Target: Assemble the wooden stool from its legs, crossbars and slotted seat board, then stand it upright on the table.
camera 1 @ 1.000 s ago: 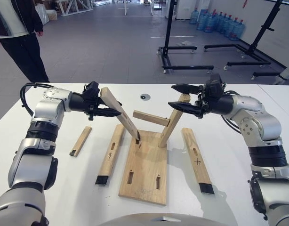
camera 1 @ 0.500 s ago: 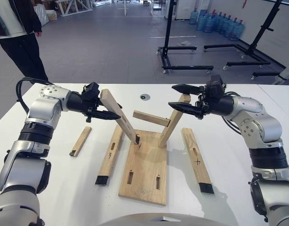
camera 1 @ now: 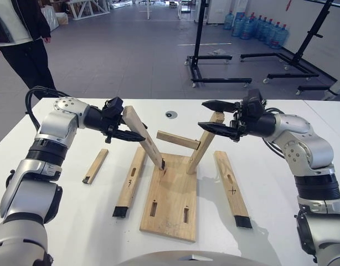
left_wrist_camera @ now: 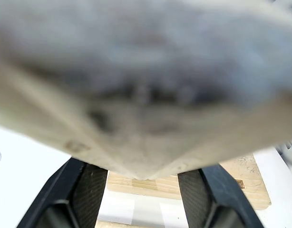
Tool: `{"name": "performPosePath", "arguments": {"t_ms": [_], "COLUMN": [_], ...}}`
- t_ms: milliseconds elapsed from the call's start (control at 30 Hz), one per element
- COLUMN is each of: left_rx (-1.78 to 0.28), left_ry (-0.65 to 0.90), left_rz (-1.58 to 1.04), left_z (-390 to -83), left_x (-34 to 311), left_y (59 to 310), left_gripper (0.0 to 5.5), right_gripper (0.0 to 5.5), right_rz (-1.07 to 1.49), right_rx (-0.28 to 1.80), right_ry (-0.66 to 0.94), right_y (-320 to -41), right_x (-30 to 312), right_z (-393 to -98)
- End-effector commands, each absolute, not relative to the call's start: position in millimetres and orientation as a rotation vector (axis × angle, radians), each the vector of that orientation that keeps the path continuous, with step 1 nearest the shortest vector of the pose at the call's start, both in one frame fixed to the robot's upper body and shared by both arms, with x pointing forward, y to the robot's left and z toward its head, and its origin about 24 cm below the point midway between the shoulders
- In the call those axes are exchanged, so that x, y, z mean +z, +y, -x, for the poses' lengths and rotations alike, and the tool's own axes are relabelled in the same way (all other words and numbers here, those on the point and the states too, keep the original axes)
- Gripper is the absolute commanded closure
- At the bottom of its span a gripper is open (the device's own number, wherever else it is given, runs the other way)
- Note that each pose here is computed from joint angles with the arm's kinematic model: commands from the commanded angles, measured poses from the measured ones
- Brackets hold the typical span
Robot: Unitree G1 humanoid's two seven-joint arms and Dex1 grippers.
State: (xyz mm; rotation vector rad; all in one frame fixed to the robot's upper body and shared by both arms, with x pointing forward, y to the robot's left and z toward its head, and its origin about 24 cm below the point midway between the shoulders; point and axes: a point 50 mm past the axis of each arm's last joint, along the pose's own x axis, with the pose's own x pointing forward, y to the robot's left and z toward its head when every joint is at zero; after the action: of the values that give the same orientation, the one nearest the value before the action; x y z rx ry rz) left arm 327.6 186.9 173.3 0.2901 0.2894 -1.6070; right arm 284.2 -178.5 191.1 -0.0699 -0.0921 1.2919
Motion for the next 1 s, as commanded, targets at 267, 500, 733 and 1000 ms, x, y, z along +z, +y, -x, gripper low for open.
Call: {"name": "performPosePath", "arguments": {"t_ms": [267, 500, 733, 1000], "left_rx": [-1.535, -1.614, -1.693, -1.651], "left_ry": [0.557, 0.636, 0.687, 0.724], "left_rz": [-0.142, -0.190, -0.471, -0.525], "left_z": [-342, -332, -328, -324], "left_x": [123, 99, 116, 154], "left_y": [190, 178, 181, 198], "left_gripper": [3.49, 3.49, 3.49, 3.49], "right_gripper": [1.90, 1.90, 1.90, 1.90], "right_rz": [0.004, -0.006, -0.019, -0.052], "right_rx": [1.388, 1.402, 1.393, 1.362], "right_ry": [0.074, 0.098, 0.094, 0.095], "right_y": [-162, -159, -160, -159], "right_x": [160, 155, 154, 148], "right_z": [-279, -278, -272, -261]}}
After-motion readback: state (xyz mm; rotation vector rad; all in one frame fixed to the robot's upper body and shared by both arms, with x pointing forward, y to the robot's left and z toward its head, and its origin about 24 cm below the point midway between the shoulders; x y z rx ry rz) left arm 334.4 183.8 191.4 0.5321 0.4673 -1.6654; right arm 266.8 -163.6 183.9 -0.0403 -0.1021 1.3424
